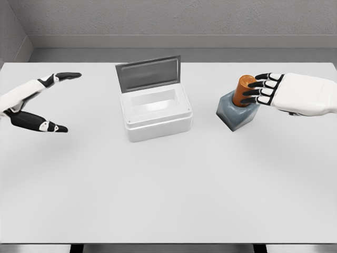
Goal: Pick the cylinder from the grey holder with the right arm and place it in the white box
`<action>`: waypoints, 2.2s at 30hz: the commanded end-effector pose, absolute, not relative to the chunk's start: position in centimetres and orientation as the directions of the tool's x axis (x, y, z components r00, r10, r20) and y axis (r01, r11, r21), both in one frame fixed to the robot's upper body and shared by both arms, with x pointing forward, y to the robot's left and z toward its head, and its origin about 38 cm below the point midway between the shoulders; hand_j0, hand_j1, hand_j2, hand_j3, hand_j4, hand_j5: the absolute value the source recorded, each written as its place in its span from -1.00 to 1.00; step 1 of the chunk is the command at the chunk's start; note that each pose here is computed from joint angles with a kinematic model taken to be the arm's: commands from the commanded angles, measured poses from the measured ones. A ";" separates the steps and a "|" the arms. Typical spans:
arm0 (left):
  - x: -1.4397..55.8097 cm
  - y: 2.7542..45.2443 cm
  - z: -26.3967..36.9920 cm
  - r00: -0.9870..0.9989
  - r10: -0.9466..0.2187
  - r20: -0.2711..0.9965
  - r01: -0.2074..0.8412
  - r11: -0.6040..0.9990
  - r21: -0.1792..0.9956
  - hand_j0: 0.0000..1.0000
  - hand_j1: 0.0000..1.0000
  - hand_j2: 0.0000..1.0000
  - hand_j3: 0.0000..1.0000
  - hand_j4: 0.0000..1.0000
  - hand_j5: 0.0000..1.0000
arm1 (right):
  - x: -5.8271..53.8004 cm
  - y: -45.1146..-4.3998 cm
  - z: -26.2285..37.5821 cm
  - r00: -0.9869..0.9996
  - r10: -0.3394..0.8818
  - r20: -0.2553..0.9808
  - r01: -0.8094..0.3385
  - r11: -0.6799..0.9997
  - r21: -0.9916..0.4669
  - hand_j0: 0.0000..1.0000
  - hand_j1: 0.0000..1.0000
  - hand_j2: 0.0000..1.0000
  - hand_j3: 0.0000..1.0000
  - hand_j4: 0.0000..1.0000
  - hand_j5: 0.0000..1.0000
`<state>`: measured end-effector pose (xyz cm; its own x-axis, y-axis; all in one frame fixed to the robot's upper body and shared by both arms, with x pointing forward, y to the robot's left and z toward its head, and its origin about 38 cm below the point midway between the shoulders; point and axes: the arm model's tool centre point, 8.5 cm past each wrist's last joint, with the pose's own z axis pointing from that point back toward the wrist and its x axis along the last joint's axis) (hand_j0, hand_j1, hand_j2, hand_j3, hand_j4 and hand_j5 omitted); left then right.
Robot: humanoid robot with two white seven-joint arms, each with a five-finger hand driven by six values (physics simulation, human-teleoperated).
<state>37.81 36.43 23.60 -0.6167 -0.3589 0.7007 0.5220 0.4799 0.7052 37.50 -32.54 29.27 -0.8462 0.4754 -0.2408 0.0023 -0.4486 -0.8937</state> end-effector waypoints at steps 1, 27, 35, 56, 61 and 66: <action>37.8 36.2 23.6 -0.590 -0.303 0.749 0.562 0.512 0.650 1.00 1.00 1.00 1.00 1.00 1.00 | 37.5 -32.5 29.3 -0.846 0.478 -0.237 0.002 -0.442 -0.897 1.00 1.00 1.00 1.00 1.00 1.00; 40.9 34.5 23.4 -0.338 -0.193 0.921 0.685 0.620 0.382 1.00 1.00 1.00 1.00 1.00 1.00 | 47.9 -26.9 28.1 -0.844 0.523 -0.120 -0.190 -0.500 -0.845 0.97 0.97 0.97 0.97 0.97 0.97; 41.2 33.8 22.8 -0.323 -0.169 0.931 0.694 0.627 0.354 1.00 1.00 1.00 1.00 1.00 1.00 | 48.6 -26.2 26.6 -0.847 0.518 -0.116 -0.215 -0.534 -0.818 0.97 0.97 0.97 0.97 0.97 0.97; 44.6 33.8 20.7 -0.266 -0.127 0.956 0.663 0.696 0.277 1.00 1.00 1.00 1.00 1.00 1.00 | 48.9 -26.7 26.3 -0.841 0.511 -0.176 -0.200 -0.596 -0.778 0.50 0.50 0.50 0.50 0.50 0.50; 44.6 33.9 20.5 -0.260 -0.129 0.957 0.663 0.697 0.274 1.00 1.00 1.00 1.00 1.00 1.00 | 48.8 -26.6 26.3 -0.843 0.509 -0.174 -0.199 -0.595 -0.779 0.25 0.25 0.25 0.25 0.25 0.25; 44.6 33.9 20.5 -0.262 -0.131 0.956 0.662 0.697 0.276 1.00 1.00 1.00 1.00 1.00 1.00 | 48.9 -26.7 26.3 -0.841 0.511 -0.176 -0.199 -0.596 -0.778 0.13 0.13 0.13 0.13 0.13 0.13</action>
<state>44.63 33.86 20.51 -0.2630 -0.1349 0.9553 0.6624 0.6947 0.2804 48.86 -26.65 26.32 -0.8423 0.5097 -0.1755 -0.1980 -0.5953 -0.7787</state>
